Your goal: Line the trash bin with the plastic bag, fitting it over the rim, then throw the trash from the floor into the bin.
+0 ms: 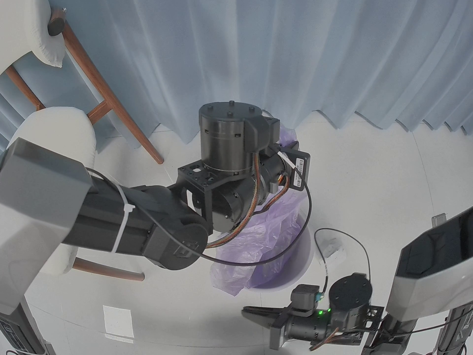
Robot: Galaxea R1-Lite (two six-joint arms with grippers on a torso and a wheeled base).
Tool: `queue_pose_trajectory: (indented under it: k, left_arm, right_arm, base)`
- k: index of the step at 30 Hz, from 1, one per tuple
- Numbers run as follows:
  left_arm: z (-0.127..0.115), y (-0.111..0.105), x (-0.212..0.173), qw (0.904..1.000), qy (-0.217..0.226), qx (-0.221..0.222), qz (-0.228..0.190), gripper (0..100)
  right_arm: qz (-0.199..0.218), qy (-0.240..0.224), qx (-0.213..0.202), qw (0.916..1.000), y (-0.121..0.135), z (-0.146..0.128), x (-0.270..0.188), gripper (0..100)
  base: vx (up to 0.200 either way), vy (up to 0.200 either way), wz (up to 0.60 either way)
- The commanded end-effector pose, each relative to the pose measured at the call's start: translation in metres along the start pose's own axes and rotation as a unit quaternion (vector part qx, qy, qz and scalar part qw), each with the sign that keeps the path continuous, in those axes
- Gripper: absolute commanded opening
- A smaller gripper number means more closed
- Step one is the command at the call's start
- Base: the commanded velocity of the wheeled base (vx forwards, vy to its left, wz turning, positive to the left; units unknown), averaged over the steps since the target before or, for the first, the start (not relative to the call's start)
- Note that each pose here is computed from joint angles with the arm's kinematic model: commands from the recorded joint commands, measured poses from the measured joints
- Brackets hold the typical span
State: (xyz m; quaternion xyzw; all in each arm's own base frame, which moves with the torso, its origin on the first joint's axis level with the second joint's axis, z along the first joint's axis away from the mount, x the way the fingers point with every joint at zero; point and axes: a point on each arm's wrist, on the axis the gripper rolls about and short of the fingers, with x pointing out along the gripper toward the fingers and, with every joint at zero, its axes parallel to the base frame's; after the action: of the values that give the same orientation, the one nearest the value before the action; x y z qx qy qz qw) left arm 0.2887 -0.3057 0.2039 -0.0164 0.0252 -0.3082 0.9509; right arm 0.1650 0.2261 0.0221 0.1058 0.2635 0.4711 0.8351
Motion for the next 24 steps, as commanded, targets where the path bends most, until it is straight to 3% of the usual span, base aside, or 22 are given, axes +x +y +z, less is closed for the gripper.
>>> queue_pose_trajectory:
  k: [1, 5, 8, 12, 16, 24]
  left_arm:
    - [0.007, 0.002, 0.002, 0.9999, -0.012, -0.003, 0.003, 0]
    - [0.01, -0.001, 0.003, 0.9998, -0.019, -0.004, 0.007, 0]
    - [0.01, 0.0, 0.003, 0.9998, -0.018, -0.004, 0.008, 0]
    - [0.01, 0.0, 0.003, 0.9998, -0.018, -0.004, 0.01, 0]
    - [0.009, 0.002, 0.002, 0.9997, -0.016, -0.004, 0.016, 0]
    - [-0.003, 0.003, -0.001, 0.9998, 0.003, 0.001, 0.021, 0]
  right_arm:
    - [0.022, 0.013, 0.004, 0.9997, 0.022, -0.024, 0.034, 0]
    - [0.027, -0.02, 0.022, 0.9992, 0.034, -0.022, 0.059, 0]
    - [0.003, -0.072, 0.048, 0.9962, 0.03, -0.009, 0.078, 0]
    - [-0.063, -0.13, 0.063, 0.9876, -0.006, 0.016, 0.08, 0]
    - [-0.119, -0.157, 0.075, 0.9774, -0.041, 0.032, 0.065, 0]
    - [-0.163, -0.183, 0.088, 0.9655, -0.074, 0.047, 0.052, 0]
  base:
    - [0.0, 0.0, 0.0]
    - [0.0, 0.0, 0.0]
    - [0.0, 0.0, 0.0]
    - [0.0, 0.0, 0.0]
    - [0.0, 0.0, 0.0]
    - [0.0, 0.0, 0.0]
